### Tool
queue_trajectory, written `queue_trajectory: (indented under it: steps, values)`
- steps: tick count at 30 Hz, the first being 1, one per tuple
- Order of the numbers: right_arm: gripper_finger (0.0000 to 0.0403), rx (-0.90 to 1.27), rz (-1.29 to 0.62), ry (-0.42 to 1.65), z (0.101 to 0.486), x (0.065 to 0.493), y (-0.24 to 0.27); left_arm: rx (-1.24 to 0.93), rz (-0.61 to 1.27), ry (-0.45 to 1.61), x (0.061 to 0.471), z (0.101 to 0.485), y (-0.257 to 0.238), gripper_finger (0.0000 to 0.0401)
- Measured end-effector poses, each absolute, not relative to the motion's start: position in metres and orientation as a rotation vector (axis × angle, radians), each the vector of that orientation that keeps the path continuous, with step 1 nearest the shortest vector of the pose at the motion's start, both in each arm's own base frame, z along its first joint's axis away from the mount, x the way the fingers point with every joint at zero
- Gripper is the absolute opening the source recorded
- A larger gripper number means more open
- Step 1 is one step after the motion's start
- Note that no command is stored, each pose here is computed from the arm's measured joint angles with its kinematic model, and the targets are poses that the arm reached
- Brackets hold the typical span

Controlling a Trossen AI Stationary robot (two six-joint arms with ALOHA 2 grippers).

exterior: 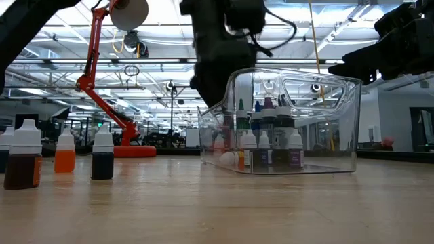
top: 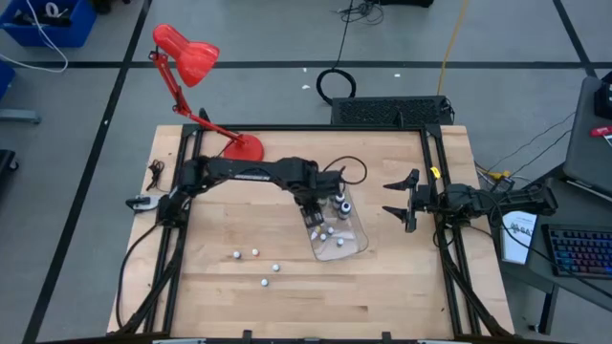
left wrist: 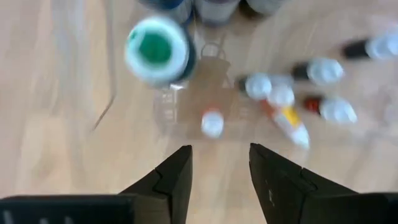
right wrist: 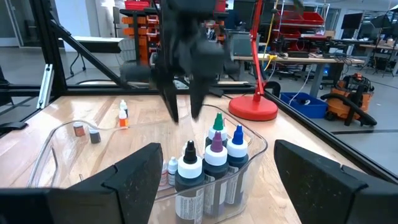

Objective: Pick & Place food coloring
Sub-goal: Put the purple food coloring bottle into the transparent container

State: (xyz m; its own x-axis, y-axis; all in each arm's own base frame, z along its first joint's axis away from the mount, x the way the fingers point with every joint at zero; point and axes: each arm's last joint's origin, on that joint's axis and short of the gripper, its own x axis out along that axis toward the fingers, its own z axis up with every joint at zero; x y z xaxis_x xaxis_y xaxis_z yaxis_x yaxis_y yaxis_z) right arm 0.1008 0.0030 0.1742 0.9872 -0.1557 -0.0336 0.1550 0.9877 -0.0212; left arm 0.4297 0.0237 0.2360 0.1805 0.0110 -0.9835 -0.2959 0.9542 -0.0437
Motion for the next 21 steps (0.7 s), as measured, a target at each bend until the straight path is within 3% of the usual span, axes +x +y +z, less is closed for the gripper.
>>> queue_trajectory:
  steps: [5, 11, 14, 21]
  values:
    - [0.0295, -0.019, -0.157, 0.035, 0.174, 0.101, 0.003, -0.229, 0.194, 1.393, 0.403, 0.276, -0.002, 0.0158]
    - [0.0295, -0.019, -0.157, 0.035, 0.174, 0.101, 0.003, -0.086, 0.158, 1.27, 0.374, 0.312, -0.069, 0.0166]
    - [0.0295, -0.019, -0.156, 0.036, 0.174, 0.101, 0.003, -0.007, 0.181, 1.234, 0.356, 0.307, -0.105, 0.0169]
    - [0.0295, -0.019, -0.156, 0.036, 0.174, 0.101, 0.003, -0.046, 0.195, 1.194, 0.324, 0.268, -0.154, 0.017]
